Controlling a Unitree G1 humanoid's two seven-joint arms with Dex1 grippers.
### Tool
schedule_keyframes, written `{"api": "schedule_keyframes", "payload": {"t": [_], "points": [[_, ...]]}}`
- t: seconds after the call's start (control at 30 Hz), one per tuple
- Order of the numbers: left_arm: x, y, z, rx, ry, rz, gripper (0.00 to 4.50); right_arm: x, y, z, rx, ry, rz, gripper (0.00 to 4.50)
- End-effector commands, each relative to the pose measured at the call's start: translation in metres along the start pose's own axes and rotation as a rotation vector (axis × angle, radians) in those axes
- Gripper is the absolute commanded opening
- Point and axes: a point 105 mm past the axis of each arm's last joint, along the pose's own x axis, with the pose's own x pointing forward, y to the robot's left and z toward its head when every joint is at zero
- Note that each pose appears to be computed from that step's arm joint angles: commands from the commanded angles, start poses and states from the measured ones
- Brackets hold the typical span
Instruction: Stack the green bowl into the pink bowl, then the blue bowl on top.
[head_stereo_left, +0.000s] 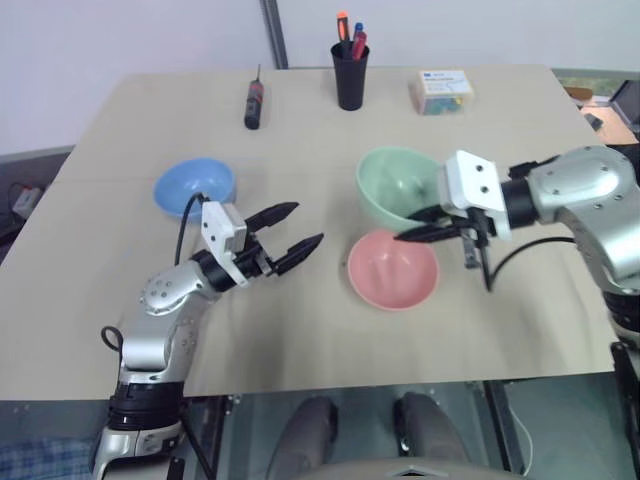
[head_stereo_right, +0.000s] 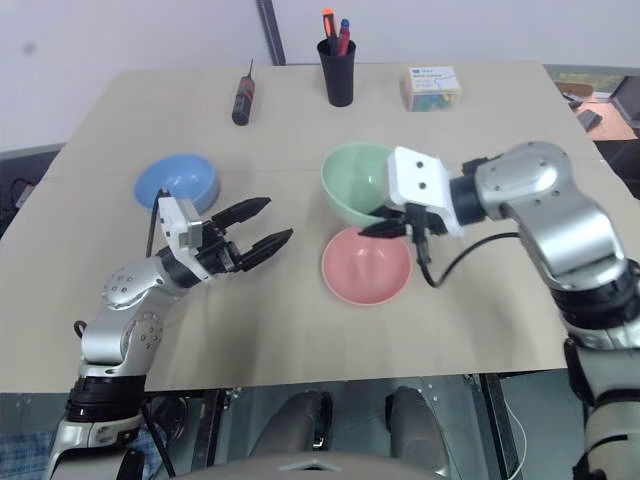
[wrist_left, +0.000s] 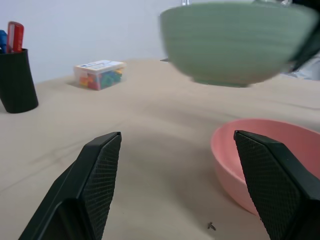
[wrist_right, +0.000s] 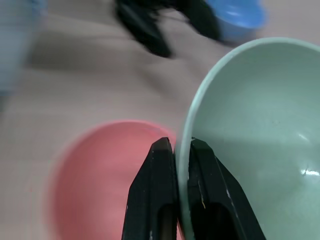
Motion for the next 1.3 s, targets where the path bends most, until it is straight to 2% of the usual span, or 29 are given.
{"api": "schedule_keyframes", "payload": {"t": [0.03, 0.2, 0.27, 0.33, 0.4, 0.5, 0.63, 0.77, 0.9, 1.07, 1.3], "points": [[0.004, -0.002, 0.004, 0.012, -0.015, -0.034, 3.82, -0.004, 0.018, 0.012, -0.027, -0.021, 0.056, 0.03], [0.009, -0.005, 0.004, 0.020, -0.016, -0.069, 3.82, 0.004, 0.023, 0.012, -0.010, -0.015, 0.056, 0.03], [0.011, -0.004, 0.004, 0.023, -0.016, -0.072, 3.82, 0.005, 0.024, 0.012, -0.001, -0.014, 0.054, 0.76], [0.011, -0.004, 0.005, 0.027, -0.014, -0.075, 3.82, 0.004, 0.024, 0.013, 0.004, -0.019, 0.050, 1.26], [0.012, -0.005, 0.003, 0.032, -0.006, -0.087, 3.82, 0.003, 0.018, 0.017, 0.002, -0.033, 0.003, 2.28], [0.013, -0.006, 0.003, 0.027, -0.007, -0.092, 3.82, -0.002, 0.019, 0.020, 0.028, -0.039, -0.002, 3.40], [0.016, 0.001, 0.005, 0.049, -0.004, -0.052, 3.82, -0.015, 0.010, 0.024, 0.111, -0.100, -0.088, 3.40], [0.018, 0.028, 0.003, 0.144, 0.085, 0.095, 3.82, -0.035, -0.007, 0.025, 0.141, -0.182, -0.216, 3.40], [0.015, 0.046, -0.002, 0.218, 0.201, 0.187, 3.82, -0.051, -0.006, 0.023, 0.205, -0.217, -0.212, 3.40], [0.010, 0.068, 0.010, 0.369, 0.286, 0.298, 3.82, -0.066, -0.008, 0.025, 0.222, -0.264, -0.230, 3.40], [-0.003, 0.084, 0.016, 0.392, 0.384, 0.340, 3.82, -0.086, -0.018, 0.024, 0.200, -0.309, -0.286, 3.40]]}}
